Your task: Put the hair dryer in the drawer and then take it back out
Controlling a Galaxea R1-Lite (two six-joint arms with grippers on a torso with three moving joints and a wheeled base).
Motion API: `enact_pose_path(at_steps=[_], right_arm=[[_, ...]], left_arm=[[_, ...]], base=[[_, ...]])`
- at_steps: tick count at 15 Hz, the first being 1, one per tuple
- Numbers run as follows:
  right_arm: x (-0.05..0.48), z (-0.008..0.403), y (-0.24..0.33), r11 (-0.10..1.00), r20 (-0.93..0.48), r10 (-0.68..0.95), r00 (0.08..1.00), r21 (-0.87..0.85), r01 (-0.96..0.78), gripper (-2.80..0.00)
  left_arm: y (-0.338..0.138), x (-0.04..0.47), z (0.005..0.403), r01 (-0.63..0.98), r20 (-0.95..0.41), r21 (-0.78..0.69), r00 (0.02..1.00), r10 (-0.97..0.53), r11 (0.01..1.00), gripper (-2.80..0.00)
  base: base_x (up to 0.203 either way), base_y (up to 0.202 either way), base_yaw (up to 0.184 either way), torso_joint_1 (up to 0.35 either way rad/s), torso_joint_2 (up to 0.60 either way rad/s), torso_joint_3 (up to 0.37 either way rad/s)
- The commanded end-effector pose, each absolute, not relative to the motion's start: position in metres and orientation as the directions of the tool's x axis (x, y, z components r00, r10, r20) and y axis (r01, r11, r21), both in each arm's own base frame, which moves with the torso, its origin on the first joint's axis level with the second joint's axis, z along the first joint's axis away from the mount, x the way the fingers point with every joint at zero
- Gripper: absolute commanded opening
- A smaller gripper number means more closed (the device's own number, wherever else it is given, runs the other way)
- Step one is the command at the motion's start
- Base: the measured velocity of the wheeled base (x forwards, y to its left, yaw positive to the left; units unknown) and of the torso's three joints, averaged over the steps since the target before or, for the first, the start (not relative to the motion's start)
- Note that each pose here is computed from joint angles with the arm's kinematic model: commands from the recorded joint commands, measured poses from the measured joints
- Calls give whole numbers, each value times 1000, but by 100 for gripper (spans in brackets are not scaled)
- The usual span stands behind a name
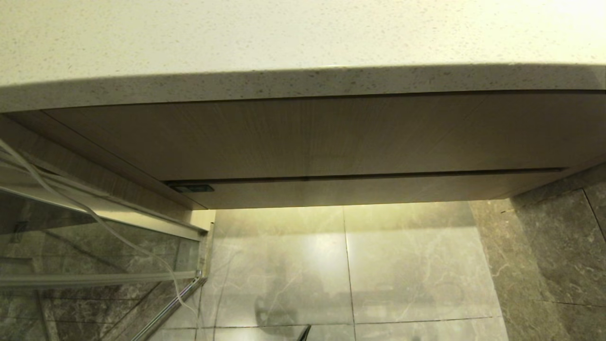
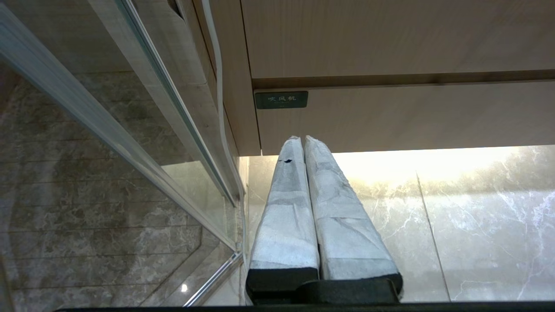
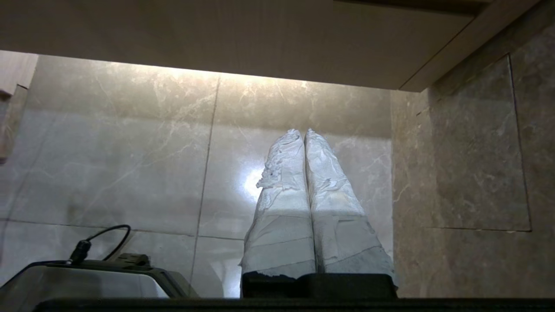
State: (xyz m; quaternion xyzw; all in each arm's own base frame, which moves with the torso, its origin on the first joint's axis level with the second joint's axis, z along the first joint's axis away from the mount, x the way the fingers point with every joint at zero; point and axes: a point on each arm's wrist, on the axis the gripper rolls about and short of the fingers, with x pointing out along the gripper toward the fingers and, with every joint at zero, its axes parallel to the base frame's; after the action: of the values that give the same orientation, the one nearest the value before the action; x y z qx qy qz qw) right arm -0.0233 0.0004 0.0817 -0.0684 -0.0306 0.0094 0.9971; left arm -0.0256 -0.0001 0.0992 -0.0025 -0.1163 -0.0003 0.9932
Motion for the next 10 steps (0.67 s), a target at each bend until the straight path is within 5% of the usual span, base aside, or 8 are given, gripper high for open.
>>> enact_pose_path(at_steps=[1, 10], right_arm=[[-23, 80, 0, 991, 52, 25, 998, -131, -18, -280], [-23, 81, 0, 993, 55, 21, 998, -118, -15, -280]], left_arm=[[0, -22, 88, 1, 193, -6, 981, 0, 1000, -280], [0, -22, 88, 1, 193, -6, 981, 0, 1000, -280]], base=[[0, 0, 0, 0, 0, 0], [0, 0, 0, 0, 0, 0]])
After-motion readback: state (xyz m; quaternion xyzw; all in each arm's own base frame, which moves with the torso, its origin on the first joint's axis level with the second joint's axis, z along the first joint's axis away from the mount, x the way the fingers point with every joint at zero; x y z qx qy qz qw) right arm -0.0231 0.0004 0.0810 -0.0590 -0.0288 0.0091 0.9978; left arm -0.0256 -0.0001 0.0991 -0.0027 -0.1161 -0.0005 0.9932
